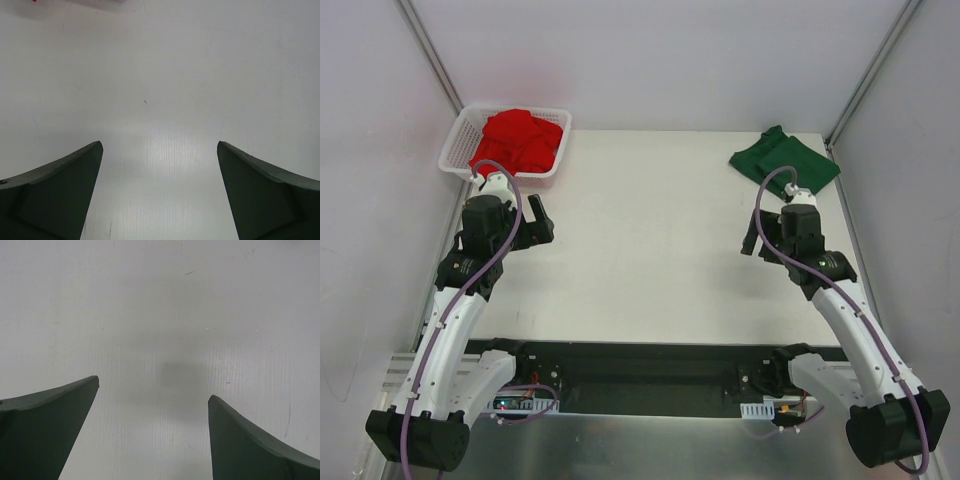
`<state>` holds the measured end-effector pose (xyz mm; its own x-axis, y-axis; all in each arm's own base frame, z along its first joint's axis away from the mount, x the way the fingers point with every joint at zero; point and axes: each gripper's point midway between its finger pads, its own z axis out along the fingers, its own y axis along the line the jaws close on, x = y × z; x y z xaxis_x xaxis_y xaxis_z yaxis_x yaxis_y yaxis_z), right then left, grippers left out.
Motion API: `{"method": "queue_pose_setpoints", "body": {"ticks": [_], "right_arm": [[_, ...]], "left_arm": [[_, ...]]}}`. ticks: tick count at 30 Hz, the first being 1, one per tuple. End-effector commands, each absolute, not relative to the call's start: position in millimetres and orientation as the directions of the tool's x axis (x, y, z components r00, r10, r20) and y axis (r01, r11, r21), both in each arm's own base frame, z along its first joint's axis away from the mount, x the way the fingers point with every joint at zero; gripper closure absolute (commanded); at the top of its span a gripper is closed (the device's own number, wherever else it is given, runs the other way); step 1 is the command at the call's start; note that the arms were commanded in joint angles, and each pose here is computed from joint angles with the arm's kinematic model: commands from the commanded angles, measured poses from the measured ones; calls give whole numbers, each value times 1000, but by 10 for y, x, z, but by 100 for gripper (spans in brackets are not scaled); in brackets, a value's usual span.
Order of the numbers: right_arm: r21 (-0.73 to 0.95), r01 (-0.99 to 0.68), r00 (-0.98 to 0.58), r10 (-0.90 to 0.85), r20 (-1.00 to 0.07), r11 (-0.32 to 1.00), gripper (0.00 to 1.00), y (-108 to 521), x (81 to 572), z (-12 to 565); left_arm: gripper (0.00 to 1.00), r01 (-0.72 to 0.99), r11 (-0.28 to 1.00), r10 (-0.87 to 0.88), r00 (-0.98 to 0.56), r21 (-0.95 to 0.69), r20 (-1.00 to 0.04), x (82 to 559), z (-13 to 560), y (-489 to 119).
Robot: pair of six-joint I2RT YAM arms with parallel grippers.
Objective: Fold and stack the t-shirts
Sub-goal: Put the neatly folded tshirt into the corner of the board with the right arm
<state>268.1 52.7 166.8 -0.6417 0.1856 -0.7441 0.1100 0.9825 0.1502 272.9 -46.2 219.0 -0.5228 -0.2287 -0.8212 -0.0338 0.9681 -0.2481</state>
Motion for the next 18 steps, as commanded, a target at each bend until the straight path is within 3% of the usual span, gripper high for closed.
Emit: {"method": "queue_pose_setpoints", "body": {"ticks": [1, 18], "right_arm": [[166, 143, -596, 219, -773, 976, 4, 462, 2671, 1765], [163, 145, -608, 218, -764, 976, 4, 452, 2608, 1715]], "left_arm": [[1, -23, 971, -216, -500, -236, -839, 2752, 2230, -429], [1, -14, 968, -219, -523, -249, -823, 2756, 2155, -470]]}}
